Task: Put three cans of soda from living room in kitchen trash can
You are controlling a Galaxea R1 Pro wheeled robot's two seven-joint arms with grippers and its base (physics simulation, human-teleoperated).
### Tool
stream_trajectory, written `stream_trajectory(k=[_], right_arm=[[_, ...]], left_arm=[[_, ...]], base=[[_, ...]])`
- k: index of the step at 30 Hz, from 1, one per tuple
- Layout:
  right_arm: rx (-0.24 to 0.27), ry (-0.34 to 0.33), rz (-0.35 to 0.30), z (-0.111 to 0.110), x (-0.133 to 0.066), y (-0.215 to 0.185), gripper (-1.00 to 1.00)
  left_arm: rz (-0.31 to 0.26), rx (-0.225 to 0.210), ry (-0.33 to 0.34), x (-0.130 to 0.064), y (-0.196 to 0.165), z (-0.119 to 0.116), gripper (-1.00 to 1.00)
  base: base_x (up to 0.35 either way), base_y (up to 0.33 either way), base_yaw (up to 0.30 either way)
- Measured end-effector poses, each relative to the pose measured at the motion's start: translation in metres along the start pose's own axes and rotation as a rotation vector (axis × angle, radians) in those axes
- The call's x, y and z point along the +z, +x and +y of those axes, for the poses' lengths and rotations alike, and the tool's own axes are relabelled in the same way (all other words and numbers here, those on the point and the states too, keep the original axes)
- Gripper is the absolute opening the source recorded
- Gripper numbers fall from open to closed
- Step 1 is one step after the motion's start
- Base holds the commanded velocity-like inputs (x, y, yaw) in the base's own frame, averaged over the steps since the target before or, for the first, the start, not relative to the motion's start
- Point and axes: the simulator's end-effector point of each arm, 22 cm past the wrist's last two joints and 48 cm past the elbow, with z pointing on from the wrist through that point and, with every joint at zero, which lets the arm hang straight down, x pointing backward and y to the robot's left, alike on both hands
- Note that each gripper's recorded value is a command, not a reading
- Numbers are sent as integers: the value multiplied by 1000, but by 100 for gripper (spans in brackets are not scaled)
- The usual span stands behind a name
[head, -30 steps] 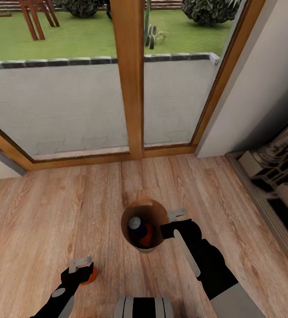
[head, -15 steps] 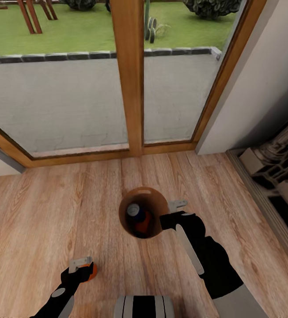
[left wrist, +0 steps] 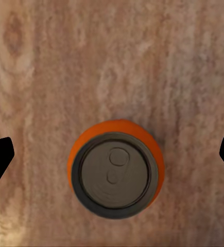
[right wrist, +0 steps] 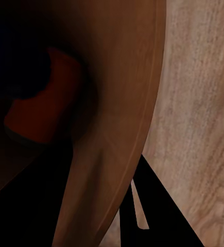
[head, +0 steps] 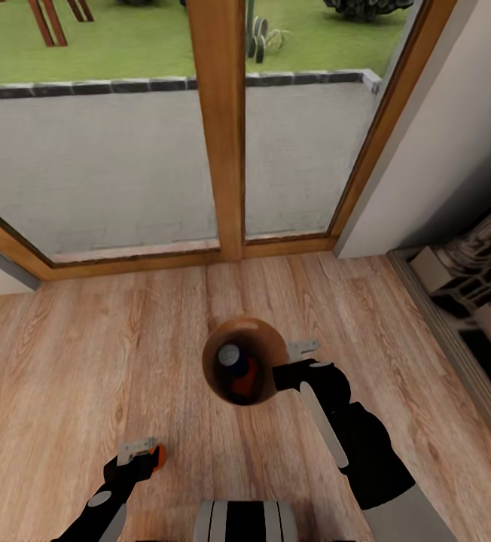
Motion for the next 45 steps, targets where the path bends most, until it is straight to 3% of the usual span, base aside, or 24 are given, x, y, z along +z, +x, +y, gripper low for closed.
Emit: stream_trajectory(k=[14,45], right_arm=[[2,-5,18,1,8,7,-100],[1,-2,15,0,38,26,-100]], left_arm=[[19,3,-2,2,10,1,100],[19,3,-1,32,32,-1,100]], base=[[0,0,0],[0,0,0]])
